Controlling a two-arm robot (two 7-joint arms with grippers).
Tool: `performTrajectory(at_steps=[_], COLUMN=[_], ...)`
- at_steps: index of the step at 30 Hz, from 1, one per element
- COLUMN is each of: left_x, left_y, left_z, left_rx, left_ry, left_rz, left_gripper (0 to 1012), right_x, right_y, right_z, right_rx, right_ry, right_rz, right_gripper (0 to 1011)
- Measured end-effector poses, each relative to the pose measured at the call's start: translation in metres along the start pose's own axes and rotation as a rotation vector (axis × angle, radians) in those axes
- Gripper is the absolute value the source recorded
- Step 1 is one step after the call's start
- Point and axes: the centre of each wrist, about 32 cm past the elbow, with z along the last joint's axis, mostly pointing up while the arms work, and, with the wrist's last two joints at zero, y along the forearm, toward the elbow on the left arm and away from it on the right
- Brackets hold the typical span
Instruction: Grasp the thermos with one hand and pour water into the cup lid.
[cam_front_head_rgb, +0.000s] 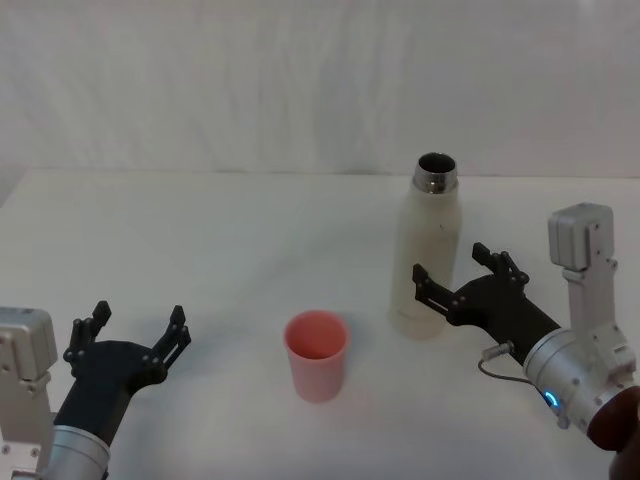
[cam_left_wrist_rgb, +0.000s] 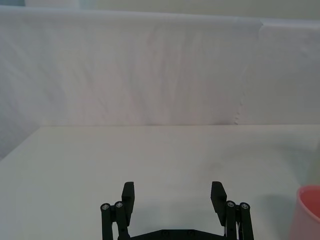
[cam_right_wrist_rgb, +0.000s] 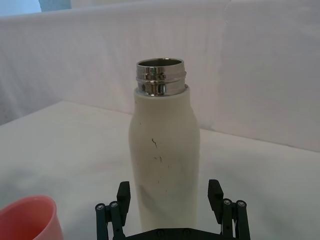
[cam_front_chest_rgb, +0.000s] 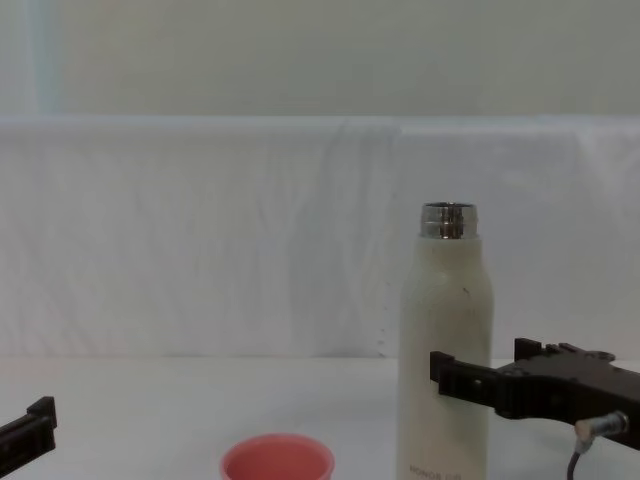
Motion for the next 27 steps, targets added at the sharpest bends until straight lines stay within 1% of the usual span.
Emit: performTrajectory(at_steps=[6,17,27], left_x=[0.0,0.0,0.0], left_y=[0.0,0.0,0.0], left_z=[0.0,0.0,0.0], left_rx=[0.0,0.0,0.0], left_ry=[0.0,0.0,0.0], left_rz=[0.0,0.0,0.0], left_gripper=[1001,1001,1001], right_x=[-0.0002,-0.0035,-0.004], right_y=[0.004,0.013,0.02], right_z=[0.003,0.006,0.008], right_rx=[0.0,-0.004,-0.007], right_ry=[-0.005,-0.022,-0.035], right_rz=[0.004,0.016,0.013], right_gripper=[1002,1002,1002])
